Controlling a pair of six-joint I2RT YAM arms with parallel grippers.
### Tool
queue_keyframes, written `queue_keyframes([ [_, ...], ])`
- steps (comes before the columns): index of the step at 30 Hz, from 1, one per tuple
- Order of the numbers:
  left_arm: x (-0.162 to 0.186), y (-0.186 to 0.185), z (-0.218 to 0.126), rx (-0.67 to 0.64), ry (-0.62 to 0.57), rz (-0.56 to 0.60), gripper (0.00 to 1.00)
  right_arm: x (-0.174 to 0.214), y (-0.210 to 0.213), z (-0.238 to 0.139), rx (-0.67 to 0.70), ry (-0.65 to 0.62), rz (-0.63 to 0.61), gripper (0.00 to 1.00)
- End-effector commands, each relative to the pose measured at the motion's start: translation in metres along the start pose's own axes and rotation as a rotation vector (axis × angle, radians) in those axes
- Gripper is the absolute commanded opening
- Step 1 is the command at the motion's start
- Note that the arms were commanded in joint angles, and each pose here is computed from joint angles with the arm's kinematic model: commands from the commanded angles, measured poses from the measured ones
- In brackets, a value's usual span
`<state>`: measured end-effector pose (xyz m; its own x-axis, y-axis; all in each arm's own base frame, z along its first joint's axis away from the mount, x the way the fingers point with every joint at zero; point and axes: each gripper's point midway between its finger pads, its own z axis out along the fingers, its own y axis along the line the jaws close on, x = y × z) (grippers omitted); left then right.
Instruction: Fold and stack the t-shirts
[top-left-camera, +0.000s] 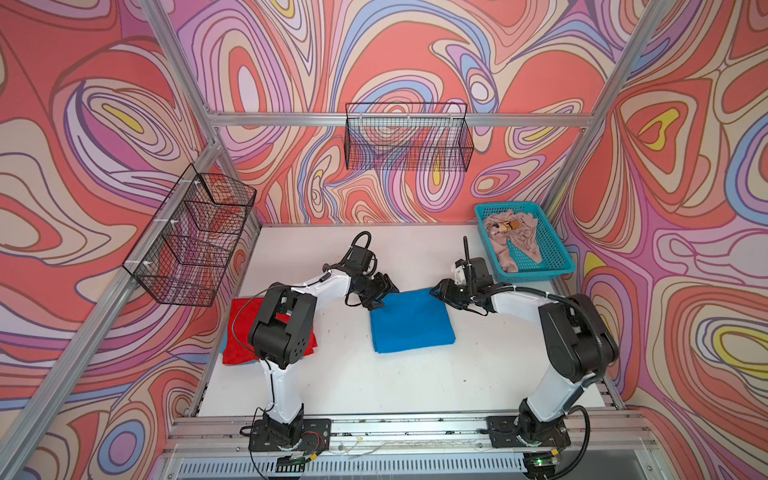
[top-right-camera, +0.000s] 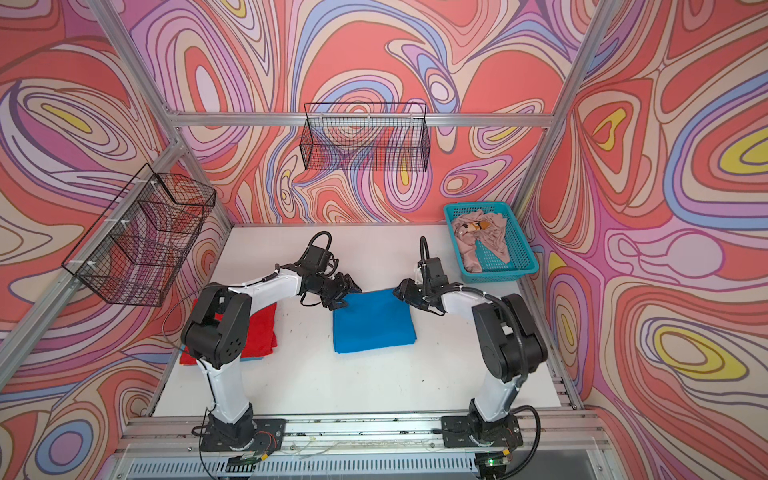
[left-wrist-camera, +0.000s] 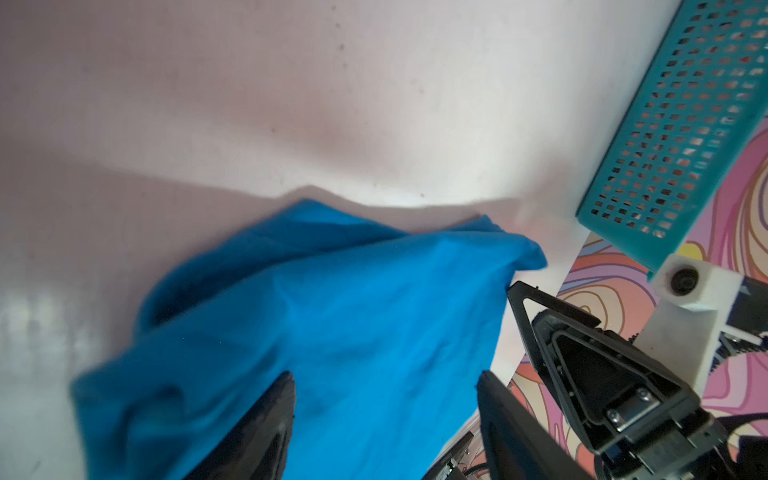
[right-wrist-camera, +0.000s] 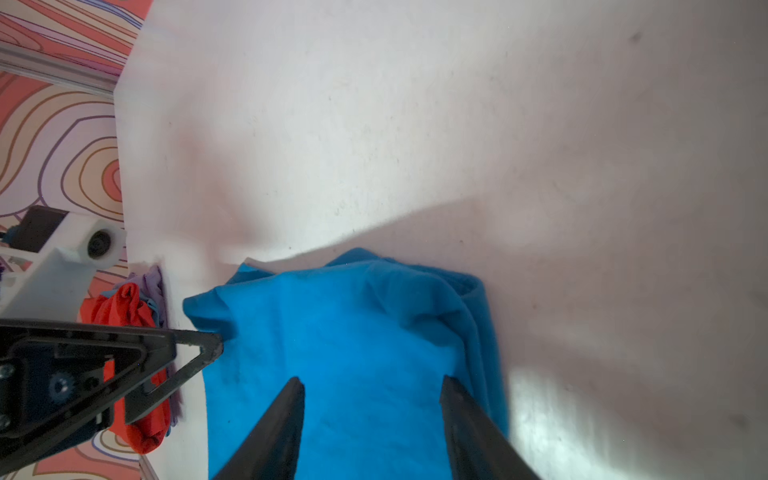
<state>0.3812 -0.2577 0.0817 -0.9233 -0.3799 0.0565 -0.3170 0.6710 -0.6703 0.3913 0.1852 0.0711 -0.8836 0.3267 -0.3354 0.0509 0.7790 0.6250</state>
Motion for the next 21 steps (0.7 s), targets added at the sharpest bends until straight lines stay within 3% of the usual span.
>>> queue_keyframes([
  [1, -0.004, -0.031, -0.041, 0.043, -0.075, 0.076, 0.80, -0.012, 0.006, -0.020, 0.059, -0.023, -0.048, 0.55],
  [4, -0.001, -0.038, -0.067, 0.055, -0.092, 0.110, 0.84, -0.012, 0.018, -0.038, 0.043, -0.022, -0.071, 0.55],
  [8, 0.017, -0.010, -0.093, -0.005, -0.099, 0.123, 0.98, 0.001, -0.012, -0.061, 0.243, 0.018, -0.111, 0.58],
  [10, 0.029, 0.016, -0.098, -0.063, -0.081, 0.107, 1.00, 0.015, -0.022, -0.064, 0.274, 0.067, -0.140, 0.77],
  [14, 0.044, 0.059, -0.099, -0.141, -0.058, 0.066, 1.00, 0.038, -0.030, -0.062, 0.256, 0.138, -0.139, 0.85],
  [21, 0.055, 0.083, -0.076, -0.147, 0.004, 0.017, 1.00, 0.051, -0.039, -0.042, 0.253, 0.203, -0.102, 0.88],
])
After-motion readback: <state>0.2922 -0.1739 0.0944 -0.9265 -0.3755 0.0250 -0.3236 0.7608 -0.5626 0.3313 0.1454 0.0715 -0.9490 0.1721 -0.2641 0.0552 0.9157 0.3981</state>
